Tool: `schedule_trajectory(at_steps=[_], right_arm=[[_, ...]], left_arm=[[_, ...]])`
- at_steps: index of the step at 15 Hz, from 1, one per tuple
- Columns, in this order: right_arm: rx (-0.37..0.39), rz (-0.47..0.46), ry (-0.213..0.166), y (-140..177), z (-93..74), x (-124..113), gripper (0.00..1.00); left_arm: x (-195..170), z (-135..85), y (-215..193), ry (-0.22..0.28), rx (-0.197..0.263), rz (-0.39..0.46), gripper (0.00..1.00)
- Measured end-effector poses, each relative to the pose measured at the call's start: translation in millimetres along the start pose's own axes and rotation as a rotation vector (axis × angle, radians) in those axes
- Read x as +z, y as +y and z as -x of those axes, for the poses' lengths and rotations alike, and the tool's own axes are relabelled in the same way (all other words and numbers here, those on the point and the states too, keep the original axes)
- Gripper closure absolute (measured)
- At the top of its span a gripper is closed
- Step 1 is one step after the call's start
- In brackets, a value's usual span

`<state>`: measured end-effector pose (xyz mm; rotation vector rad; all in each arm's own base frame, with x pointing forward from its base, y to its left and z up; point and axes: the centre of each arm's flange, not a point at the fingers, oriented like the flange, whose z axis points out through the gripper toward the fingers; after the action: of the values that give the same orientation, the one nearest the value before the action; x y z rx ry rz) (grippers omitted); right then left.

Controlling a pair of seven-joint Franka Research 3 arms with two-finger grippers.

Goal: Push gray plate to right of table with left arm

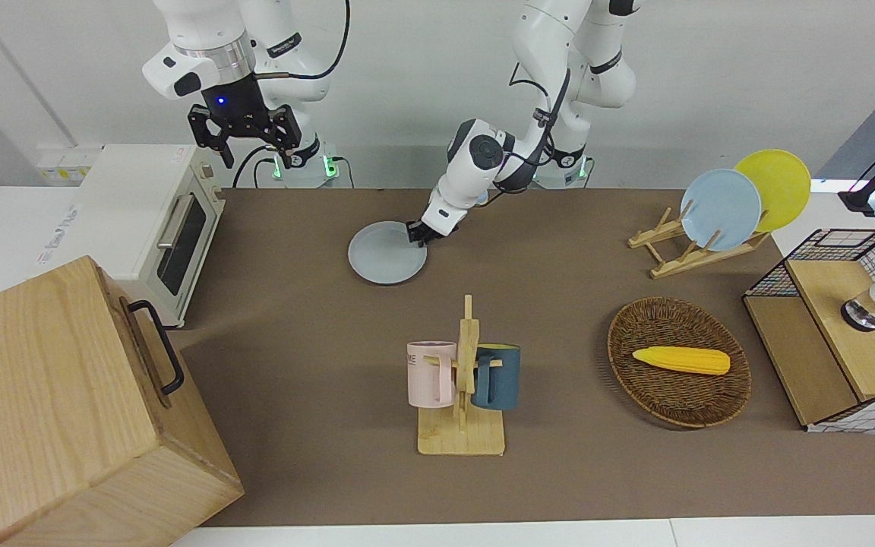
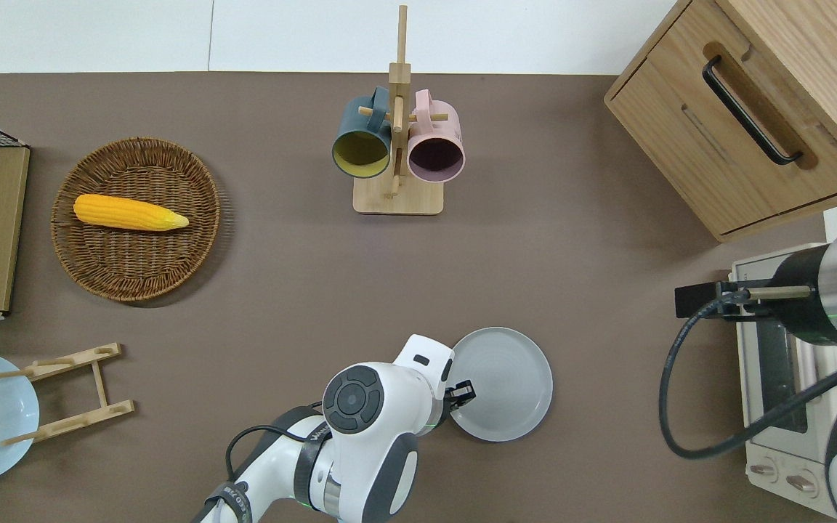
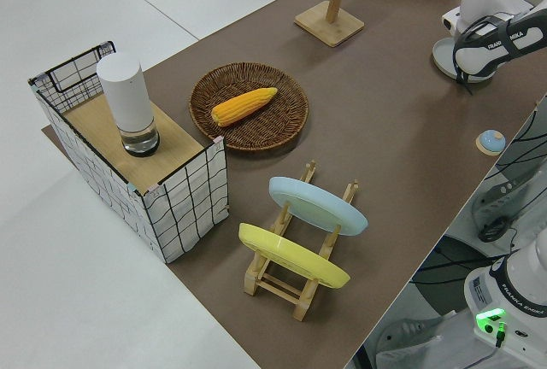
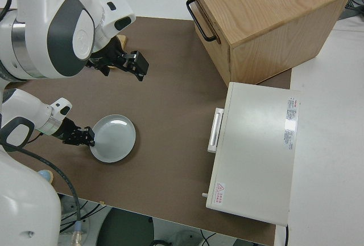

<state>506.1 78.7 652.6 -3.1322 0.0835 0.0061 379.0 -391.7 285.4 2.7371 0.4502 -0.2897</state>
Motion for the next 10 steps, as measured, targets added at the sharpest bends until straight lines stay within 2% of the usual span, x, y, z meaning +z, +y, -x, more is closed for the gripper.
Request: schedule_trajectory(at_steps=[1, 4, 6, 7, 8, 9, 10], right_arm=[[0.0, 0.0, 0.0, 0, 0.0, 0, 0.0], [0.0, 0.0, 0.0, 0, 0.0, 0, 0.0], [0.0, 0.0, 0.0, 0, 0.0, 0, 0.0], [0.0, 0.0, 0.0, 0, 0.0, 0, 0.0], [0.0, 0.0, 0.0, 0, 0.0, 0, 0.0], [0.0, 0.0, 0.0, 0, 0.0, 0, 0.0], [0.0, 0.0, 0.0, 0, 0.0, 0, 0.0]], left_arm=[[0, 0, 1, 0.0, -0.002, 0.002, 0.81], [-2, 0, 6, -0.014, -0.007, 0.001, 0.36], [-16, -3, 2, -0.061, -0.021, -0.027, 0.08], [-28, -7, -2, -0.08, -0.032, -0.038, 0.01], [-51, -20, -10, -0.101, -0.058, -0.047, 0.0], [-71, -32, -17, -0.111, -0.058, -0.064, 0.0], [-109, -53, -27, -0.114, -0.045, -0.104, 0.0]])
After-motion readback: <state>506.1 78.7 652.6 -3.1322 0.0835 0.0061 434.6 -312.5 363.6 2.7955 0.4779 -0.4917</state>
